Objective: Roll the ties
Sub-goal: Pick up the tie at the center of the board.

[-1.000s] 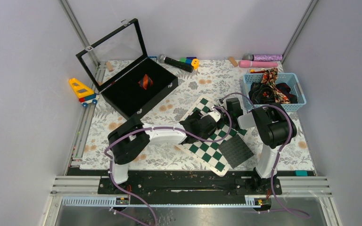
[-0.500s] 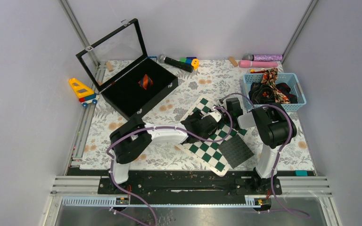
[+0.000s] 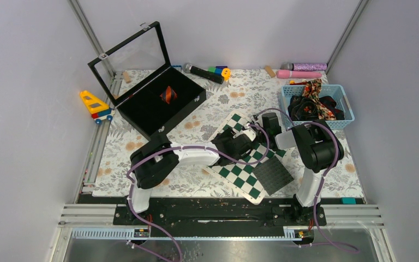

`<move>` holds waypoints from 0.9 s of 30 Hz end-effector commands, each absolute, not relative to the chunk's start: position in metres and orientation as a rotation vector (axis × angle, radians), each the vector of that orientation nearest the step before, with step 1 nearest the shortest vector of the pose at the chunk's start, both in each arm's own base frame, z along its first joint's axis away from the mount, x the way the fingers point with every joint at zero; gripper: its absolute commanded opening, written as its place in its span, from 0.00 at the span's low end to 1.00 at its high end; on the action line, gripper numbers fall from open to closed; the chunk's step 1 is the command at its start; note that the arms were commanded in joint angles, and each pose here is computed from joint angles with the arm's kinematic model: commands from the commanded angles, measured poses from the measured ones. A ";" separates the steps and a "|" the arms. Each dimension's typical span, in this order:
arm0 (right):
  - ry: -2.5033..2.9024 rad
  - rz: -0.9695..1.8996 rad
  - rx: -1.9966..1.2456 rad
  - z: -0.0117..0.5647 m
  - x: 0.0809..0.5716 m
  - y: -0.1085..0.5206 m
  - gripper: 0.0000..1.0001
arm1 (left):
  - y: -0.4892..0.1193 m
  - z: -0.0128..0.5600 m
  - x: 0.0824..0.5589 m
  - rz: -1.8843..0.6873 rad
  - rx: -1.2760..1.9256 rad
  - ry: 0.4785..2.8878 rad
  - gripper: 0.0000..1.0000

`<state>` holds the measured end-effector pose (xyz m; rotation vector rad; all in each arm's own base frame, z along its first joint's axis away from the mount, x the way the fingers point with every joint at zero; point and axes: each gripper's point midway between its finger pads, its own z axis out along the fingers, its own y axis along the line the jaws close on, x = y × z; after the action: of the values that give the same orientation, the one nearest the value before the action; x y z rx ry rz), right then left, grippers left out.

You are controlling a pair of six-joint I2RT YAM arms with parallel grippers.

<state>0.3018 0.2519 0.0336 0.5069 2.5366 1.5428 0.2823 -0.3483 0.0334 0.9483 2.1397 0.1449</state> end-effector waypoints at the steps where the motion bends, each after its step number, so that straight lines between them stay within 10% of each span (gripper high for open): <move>1: 2.449 1.698 0.373 0.073 0.298 0.267 0.00 | -0.361 0.008 0.265 0.072 0.997 2.210 0.69; 11: 2.448 1.688 0.380 0.071 0.300 0.267 0.01 | -0.357 0.013 0.271 0.115 0.967 2.193 0.50; 27: 2.237 1.149 0.626 0.112 0.348 0.171 0.47 | -0.350 0.033 0.274 0.102 0.895 2.152 0.47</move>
<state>0.3283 0.2103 0.0823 0.5800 2.3708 1.2876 0.2900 -0.3620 0.0469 0.8425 2.0891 0.1126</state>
